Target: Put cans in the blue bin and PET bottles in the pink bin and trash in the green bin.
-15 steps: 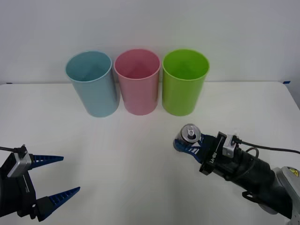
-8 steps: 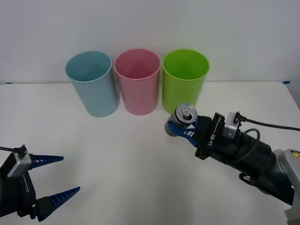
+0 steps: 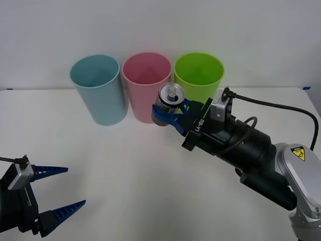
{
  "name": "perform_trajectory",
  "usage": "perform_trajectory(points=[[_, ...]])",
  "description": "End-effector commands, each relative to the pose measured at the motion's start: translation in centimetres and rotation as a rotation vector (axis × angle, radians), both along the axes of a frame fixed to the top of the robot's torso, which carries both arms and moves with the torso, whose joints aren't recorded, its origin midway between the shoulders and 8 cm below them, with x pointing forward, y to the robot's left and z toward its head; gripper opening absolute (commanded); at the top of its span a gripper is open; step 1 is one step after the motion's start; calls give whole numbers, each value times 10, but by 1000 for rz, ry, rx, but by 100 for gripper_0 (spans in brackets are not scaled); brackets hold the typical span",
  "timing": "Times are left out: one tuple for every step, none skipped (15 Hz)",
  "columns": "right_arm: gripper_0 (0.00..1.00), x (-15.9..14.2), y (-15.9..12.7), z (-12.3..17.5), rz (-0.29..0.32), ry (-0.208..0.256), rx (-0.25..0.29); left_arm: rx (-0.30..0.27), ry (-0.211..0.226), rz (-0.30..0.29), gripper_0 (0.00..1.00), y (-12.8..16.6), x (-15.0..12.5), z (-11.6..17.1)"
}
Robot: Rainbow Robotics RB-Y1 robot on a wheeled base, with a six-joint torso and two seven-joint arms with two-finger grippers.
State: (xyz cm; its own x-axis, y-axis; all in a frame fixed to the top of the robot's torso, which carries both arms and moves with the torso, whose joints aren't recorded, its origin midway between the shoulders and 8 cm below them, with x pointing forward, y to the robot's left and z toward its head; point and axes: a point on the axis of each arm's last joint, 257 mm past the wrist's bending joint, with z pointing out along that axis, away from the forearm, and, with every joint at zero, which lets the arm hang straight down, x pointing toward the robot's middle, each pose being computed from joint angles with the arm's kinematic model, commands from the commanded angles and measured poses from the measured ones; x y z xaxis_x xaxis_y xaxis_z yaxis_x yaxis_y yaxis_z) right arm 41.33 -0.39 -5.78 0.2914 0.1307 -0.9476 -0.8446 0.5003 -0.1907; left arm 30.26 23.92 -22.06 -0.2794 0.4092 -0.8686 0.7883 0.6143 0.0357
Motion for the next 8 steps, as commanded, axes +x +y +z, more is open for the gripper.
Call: perform_trajectory(points=[[0, 9, 16, 14, -1, 1, -10, 0, 0, 0, 100, 0, 0, 0], [0, 12, 19, 18, 1, 6, -13, 0, 0, 0, 100, 0, 0, 0], [0, 15, 21, 23, 2, 6, -20, 0, 0, 0, 100, 0, 0, 0], [0, 17, 26, 27, 7, 11, -27, 0, 0, 0, 100, 0, 0, 0], [0, 20, 31, 30, 6, 18, -29, 0, 0, 0, 100, 0, 0, 0], [0, 23, 35, 33, 1, 20, -34, 0, 0, 0, 100, 0, 0, 0], [0, 26, 40, 35, -1, 24, -40, 0, 0, 0, 100, 0, 0, 0], [0, 28, 46, 39, -4, 25, -43, 0, 0, 0, 100, 0, 0, 0]])
